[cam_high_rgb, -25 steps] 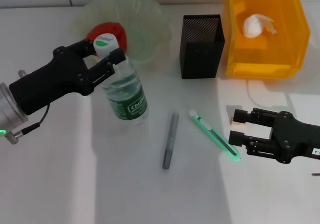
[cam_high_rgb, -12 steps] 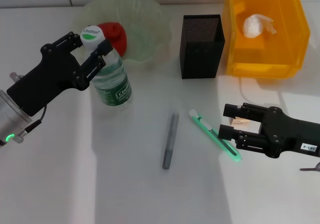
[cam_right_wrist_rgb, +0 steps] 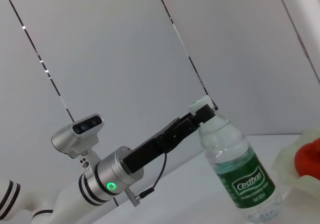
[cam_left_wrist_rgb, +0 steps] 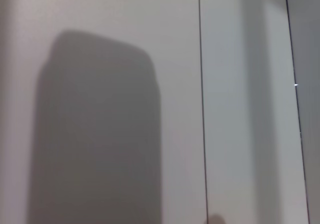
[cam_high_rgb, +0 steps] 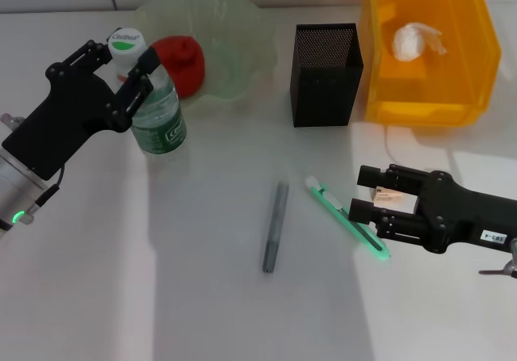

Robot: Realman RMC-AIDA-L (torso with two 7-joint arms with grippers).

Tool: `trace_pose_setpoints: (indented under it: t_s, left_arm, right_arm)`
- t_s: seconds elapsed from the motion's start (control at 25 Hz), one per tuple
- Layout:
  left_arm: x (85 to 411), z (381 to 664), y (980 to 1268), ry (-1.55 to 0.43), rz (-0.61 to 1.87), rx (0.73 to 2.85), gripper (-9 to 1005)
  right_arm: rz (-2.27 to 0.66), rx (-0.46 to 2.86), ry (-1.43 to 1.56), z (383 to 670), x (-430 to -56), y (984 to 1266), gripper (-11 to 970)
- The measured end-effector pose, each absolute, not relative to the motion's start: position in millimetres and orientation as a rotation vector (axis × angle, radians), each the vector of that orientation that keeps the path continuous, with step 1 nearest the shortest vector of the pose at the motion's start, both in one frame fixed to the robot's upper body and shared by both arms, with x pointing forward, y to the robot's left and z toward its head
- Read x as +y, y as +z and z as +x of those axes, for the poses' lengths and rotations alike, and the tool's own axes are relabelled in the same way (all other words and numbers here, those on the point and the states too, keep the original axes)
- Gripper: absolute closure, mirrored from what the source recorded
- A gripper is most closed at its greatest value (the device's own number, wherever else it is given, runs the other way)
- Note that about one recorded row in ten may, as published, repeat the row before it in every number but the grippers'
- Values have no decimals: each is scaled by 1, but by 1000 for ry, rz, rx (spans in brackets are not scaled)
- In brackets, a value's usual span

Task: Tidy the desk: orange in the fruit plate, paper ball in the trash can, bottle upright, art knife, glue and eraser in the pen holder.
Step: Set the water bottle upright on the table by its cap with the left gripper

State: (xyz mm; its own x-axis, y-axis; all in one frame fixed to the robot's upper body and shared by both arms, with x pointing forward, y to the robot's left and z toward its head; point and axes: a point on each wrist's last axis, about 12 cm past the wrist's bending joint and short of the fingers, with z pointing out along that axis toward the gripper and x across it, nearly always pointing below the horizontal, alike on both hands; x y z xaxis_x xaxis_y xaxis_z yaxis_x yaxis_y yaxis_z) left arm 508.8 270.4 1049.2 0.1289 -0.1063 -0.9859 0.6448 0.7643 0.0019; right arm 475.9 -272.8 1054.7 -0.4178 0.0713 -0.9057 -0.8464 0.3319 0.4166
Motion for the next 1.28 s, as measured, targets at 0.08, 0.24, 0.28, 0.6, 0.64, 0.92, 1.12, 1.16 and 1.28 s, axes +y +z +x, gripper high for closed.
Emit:
trace_pose_setpoints:
  t_s: [0.08, 0.24, 0.28, 0.6, 0.64, 0.92, 1.12, 1.16, 1.28]
  left_arm:
    - [272, 509, 1048, -562, 471, 1344, 533]
    - [272, 508, 1044, -527, 451, 1353, 532]
    - [273, 507, 1043, -521, 451, 1356, 531]
    - [274, 507, 1041, -508, 440, 1367, 529]
    - [274, 508, 1041, -508, 440, 1367, 529]
    - [276, 506, 1045, -510, 414, 1331, 349]
    - [280, 501, 1051, -519, 377, 1275, 275]
    - [281, 498, 1053, -526, 369, 1247, 260]
    - [286, 489, 1058, -537, 367, 1190, 261]
  right_arm:
    - [-700, 1669, 1240, 476, -272, 1054, 258]
    - [-698, 1671, 1236, 476, -271, 1052, 258]
    - [-697, 1671, 1235, 476, -271, 1052, 258]
    - [-699, 1670, 1234, 477, -271, 1052, 258]
    - [-699, 1671, 1234, 477, -271, 1052, 258]
    - [-697, 1677, 1225, 478, -271, 1052, 258]
    - [-698, 1676, 1225, 478, -271, 1052, 258]
    - [-698, 1676, 1225, 478, -271, 1052, 258]
    - [-698, 1676, 1225, 478, -271, 1052, 258]
